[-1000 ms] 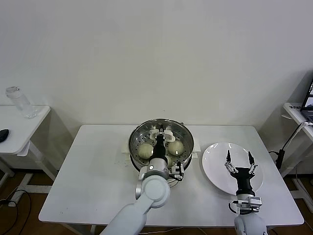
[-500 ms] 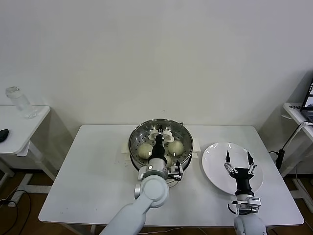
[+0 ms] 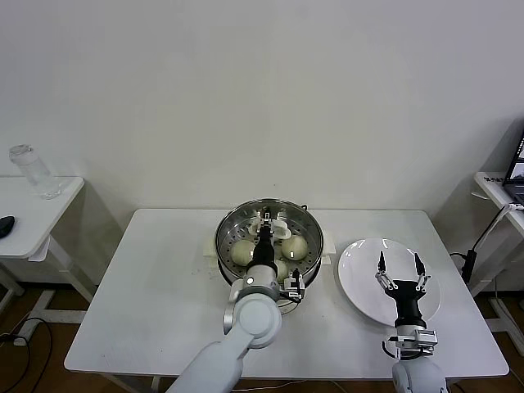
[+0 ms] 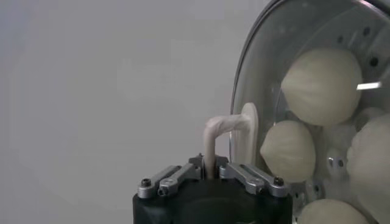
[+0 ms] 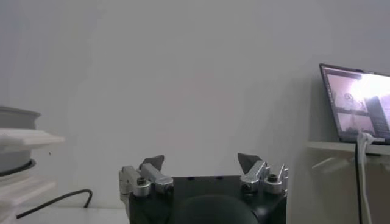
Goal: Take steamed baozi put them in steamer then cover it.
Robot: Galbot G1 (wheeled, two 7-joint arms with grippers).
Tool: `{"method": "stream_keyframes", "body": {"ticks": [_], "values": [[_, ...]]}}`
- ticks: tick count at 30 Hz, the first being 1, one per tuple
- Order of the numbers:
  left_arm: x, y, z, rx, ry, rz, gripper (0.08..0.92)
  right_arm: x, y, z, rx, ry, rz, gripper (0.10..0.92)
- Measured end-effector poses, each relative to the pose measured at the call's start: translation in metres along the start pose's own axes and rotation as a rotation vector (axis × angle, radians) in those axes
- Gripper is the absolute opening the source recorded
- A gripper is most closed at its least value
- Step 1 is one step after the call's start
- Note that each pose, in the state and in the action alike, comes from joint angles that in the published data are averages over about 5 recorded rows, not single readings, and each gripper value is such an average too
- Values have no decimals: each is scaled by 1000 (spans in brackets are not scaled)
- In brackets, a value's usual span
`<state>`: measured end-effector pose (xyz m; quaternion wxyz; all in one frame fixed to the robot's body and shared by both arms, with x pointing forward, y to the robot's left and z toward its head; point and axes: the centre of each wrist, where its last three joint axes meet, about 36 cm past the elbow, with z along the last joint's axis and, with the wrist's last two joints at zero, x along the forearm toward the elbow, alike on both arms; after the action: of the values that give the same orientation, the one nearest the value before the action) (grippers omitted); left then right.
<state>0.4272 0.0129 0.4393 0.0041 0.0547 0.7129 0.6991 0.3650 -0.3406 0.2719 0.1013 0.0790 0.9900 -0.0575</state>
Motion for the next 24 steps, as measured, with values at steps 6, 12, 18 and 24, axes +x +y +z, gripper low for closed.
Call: {"method": "stream_keyframes", "body": {"ticks": [6,12,18,24], "values": [[7,4,5,16,-4,-4,548,-1,1,0,-1,-2,0,823],[18,9,14,37,-10,-6,720,-2,2,-2,-3,-7,1,823],[32,15,24,75,-21,18,819,-3,2,-3,-3,-10,1,823],[48,27,36,135,-36,33,823,-2,1,-4,-3,-9,0,823]]}}
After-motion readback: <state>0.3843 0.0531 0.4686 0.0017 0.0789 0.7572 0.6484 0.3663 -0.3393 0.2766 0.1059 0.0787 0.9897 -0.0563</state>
